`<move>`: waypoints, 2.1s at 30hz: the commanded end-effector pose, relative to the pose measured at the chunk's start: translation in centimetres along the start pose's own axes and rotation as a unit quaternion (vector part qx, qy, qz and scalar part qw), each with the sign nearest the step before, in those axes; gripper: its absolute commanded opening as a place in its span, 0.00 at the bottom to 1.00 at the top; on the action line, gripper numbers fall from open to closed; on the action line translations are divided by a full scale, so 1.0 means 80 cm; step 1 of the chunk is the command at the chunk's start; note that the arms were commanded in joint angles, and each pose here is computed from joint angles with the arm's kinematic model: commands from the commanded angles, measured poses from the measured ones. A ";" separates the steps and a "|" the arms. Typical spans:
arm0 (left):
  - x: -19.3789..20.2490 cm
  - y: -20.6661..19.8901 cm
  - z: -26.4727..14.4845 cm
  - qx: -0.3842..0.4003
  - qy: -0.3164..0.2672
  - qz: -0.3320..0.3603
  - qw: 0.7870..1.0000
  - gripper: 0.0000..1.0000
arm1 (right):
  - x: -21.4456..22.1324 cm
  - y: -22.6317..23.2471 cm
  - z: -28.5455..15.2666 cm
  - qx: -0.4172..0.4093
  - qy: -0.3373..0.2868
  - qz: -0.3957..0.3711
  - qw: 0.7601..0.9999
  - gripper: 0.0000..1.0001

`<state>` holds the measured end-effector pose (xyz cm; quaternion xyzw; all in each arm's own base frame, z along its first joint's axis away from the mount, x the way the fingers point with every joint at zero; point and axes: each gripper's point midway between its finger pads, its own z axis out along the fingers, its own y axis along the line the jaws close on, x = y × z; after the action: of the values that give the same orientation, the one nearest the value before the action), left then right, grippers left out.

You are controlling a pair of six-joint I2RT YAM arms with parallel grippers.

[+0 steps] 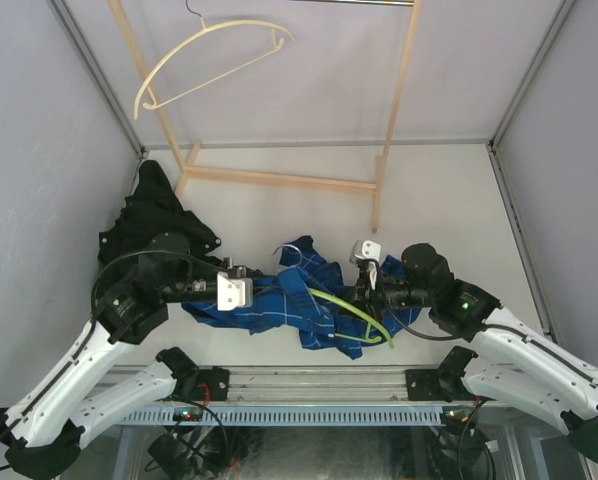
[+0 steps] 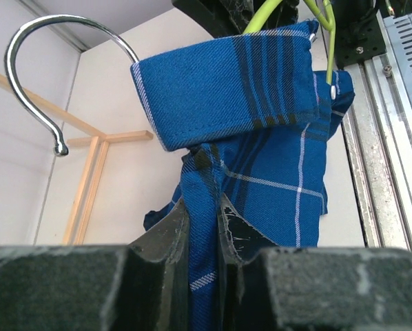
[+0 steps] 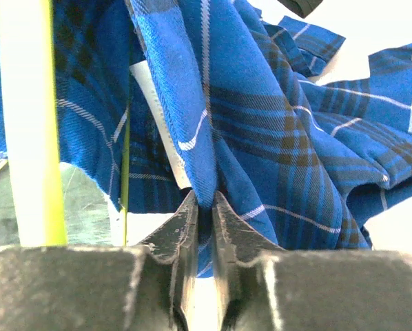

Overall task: Place the shirt on the hanger
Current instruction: Hang the shirt on the hanger.

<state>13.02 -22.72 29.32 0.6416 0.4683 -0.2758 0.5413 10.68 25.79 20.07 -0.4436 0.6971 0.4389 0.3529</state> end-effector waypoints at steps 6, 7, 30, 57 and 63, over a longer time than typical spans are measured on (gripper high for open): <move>-0.027 0.033 -0.005 -0.054 -0.039 0.047 0.997 0.00 | -0.026 -0.069 -0.030 0.166 -0.049 0.036 0.984 0.00; -0.027 0.032 -0.005 -0.052 -0.040 0.047 0.997 0.00 | -0.029 -0.080 -0.038 0.188 -0.056 0.044 0.980 0.00; -0.025 0.035 -0.004 -0.058 -0.036 0.044 0.997 0.00 | -0.024 -0.063 -0.086 0.183 -0.115 0.159 0.963 0.37; -0.026 0.031 -0.002 -0.046 -0.042 0.042 0.997 0.00 | 0.037 -0.087 -0.045 0.169 -0.054 0.275 0.945 0.49; -0.025 0.032 -0.002 -0.048 -0.040 0.042 0.997 0.00 | 0.030 -0.068 -0.034 0.108 -0.061 0.280 0.952 0.41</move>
<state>14.33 -22.76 30.47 0.6290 0.4594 -0.2555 0.5727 15.04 20.10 15.58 -0.1472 0.8421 0.4222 0.3015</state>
